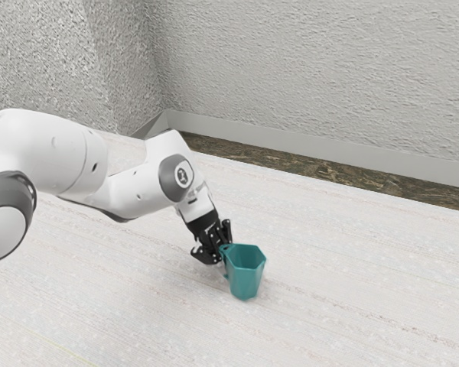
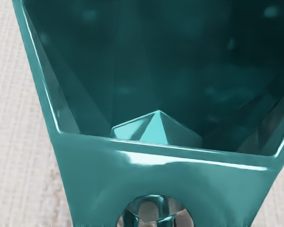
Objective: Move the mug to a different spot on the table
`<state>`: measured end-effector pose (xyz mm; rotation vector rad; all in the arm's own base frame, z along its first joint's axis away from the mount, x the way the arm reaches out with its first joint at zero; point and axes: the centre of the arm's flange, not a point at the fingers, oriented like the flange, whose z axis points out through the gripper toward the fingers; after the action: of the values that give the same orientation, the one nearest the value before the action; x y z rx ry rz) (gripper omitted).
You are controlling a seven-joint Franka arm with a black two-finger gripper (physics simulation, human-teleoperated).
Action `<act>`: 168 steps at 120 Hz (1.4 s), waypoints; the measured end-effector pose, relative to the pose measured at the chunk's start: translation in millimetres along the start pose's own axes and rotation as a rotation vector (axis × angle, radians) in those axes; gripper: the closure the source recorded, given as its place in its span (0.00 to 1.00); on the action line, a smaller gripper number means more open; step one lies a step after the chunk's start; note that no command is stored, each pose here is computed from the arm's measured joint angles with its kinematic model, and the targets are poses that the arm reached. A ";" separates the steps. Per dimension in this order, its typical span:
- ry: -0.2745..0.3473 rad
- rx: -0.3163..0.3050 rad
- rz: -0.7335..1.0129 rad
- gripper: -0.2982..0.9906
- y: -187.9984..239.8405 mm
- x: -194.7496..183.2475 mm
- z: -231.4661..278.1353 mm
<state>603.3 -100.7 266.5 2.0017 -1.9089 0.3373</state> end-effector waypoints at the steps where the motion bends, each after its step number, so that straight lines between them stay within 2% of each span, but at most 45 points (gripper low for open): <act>1: 0.002 0.001 -0.001 0.72 -0.1 -0.6 -0.3; 19: 0.043 0.021 -0.019 0.76 -0.8 -8.3 -4.6; 38: 0.098 0.076 -0.041 0.78 -0.5 -21.3 -31.1; 53: 0.116 0.123 -0.063 0.79 5.0 -43.7 -58.2; 75: 0.110 0.193 -0.129 0.79 20.9 -101.1 -100.2; 97: 0.098 0.221 -0.175 0.79 39.0 -145.4 -116.5; 143: 0.035 0.219 -0.215 0.78 43.5 -199.2 -109.7; 168: 0.020 0.206 -0.210 0.77 42.9 -206.5 -99.9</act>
<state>554.7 127.4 277.1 2.2976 -1.6904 0.5123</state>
